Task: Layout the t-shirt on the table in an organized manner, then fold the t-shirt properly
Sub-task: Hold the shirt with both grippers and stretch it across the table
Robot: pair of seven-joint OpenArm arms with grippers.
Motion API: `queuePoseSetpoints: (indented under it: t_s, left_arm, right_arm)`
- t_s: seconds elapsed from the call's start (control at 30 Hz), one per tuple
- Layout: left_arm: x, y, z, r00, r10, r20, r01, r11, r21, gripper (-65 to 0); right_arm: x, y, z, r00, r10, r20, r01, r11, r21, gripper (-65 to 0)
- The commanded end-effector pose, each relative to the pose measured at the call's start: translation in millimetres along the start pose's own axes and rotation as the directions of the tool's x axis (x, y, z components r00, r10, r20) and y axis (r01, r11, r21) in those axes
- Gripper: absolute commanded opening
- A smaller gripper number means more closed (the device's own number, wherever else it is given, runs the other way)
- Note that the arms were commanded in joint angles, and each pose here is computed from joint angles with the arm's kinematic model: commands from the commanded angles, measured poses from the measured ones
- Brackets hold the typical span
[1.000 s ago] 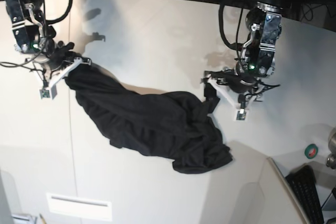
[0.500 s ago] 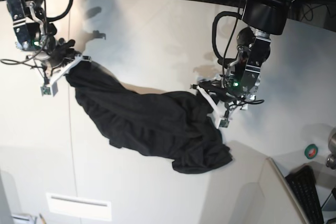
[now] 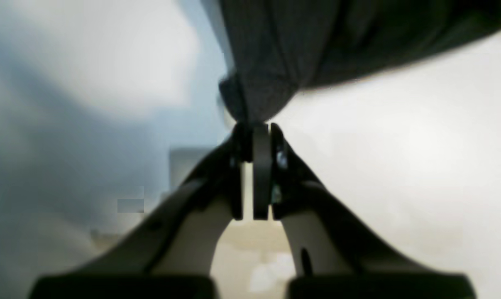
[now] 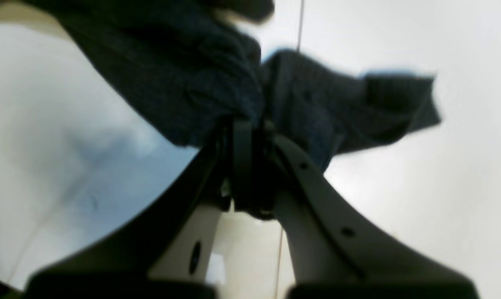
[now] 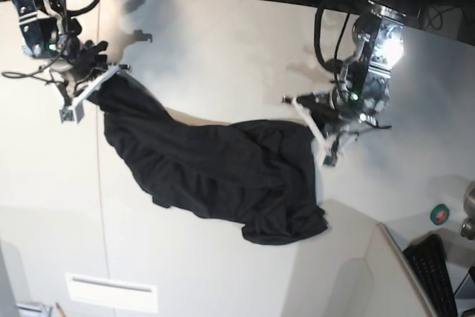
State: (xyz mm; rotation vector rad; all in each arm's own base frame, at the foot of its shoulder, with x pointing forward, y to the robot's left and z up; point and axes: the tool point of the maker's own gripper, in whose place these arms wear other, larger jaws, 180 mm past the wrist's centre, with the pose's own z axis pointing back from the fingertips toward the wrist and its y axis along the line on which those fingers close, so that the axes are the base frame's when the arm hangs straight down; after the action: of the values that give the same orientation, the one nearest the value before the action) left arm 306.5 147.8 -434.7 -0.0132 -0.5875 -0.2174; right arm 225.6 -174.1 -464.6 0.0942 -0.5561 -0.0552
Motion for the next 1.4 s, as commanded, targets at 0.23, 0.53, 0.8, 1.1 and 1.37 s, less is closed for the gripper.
queuePoseSetpoints:
  t_s: [0.23, 0.53, 0.8, 1.1, 1.37]
  left_arm:
    - [163, 16, -5, 0.982, 0.066, 0.174, -0.07, 0.997, 0.015, -65.0]
    - [344, 19, 31, 0.878, 0.105, 0.468, -0.111, 0.994, -0.015, -65.0]
    - [445, 18, 145, 0.695, 0.06, 0.717, -0.069, 0.997, -0.017, -65.0]
    - [294, 13, 93, 0.8, 0.011, 0.599, -0.027, 0.999, 0.019, -65.0]
    - [83, 5, -1, 0.975, 0.046, 0.218, -0.049, 0.999, 0.011, -65.0]
  right_arm:
    - [177, -51, 3, 0.954, 0.075, 0.291, -0.041, 0.992, -0.123, -65.0]
    - [365, -90, 83, 0.807, 0.19, 0.559, -0.085, 0.974, -0.209, -65.0]
    - [453, -100, 214, 0.589, 0.335, 0.735, -0.104, 0.934, -0.342, -65.0]
    - [303, -91, 128, 0.761, 0.23, 0.607, -0.113, 0.968, -0.225, -65.0]
    - [99, -107, 1, 0.98, -0.058, 0.189, 0.086, 0.986, -0.144, -65.0]
